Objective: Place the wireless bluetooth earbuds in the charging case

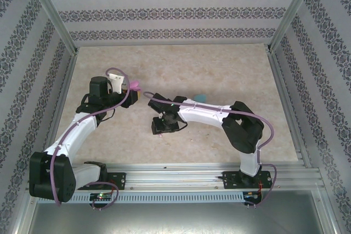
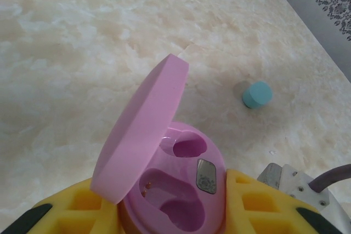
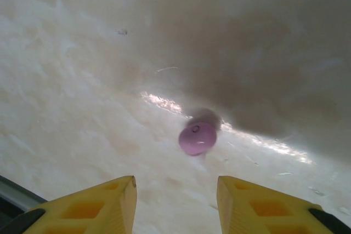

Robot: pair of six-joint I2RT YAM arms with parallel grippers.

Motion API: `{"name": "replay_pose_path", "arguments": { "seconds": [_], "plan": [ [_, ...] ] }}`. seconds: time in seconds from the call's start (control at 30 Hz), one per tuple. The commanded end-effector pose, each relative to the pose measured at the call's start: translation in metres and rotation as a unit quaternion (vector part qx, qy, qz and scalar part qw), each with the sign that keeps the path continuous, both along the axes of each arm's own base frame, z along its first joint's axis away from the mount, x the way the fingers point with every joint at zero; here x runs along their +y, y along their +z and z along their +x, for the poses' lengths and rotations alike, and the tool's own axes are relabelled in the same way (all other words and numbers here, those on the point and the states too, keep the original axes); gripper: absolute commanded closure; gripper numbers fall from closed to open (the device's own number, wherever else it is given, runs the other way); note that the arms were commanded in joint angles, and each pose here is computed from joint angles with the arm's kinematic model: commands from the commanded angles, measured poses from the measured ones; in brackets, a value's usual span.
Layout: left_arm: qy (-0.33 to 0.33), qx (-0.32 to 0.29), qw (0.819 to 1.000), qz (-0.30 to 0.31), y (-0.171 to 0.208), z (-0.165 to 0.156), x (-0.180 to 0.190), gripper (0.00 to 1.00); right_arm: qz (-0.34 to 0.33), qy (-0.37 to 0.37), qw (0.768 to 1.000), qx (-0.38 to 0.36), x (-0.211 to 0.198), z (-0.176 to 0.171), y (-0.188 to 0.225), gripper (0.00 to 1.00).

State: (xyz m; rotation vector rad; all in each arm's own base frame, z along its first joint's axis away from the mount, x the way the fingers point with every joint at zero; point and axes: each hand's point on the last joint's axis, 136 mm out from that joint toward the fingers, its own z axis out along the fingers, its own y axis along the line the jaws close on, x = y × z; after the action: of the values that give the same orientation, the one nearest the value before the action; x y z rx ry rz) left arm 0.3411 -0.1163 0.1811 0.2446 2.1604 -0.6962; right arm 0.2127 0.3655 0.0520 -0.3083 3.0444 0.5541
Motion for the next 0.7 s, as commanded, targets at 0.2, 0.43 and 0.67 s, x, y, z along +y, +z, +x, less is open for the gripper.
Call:
{"name": "replay_pose_path", "arguments": {
  "seconds": [0.2, 0.43, 0.67],
  "plan": [
    [-0.007, -0.018, 1.000, 0.006, 0.008, 0.009, 0.001, 0.77, -0.048, -0.064, 0.997, -0.012, -0.010, 0.014, -0.017, 0.61],
    [-0.008, -0.016, 1.000, 0.007, 0.005, 0.007, 0.001, 0.77, -0.052, -0.053, 0.997, -0.003, 0.001, 0.011, -0.022, 0.65],
    [-0.009, -0.020, 1.000, 0.010, 0.007, 0.006, 0.002, 0.77, -0.062, -0.050, 0.997, 0.005, 0.003, 0.007, -0.028, 0.65]
  ]
}}
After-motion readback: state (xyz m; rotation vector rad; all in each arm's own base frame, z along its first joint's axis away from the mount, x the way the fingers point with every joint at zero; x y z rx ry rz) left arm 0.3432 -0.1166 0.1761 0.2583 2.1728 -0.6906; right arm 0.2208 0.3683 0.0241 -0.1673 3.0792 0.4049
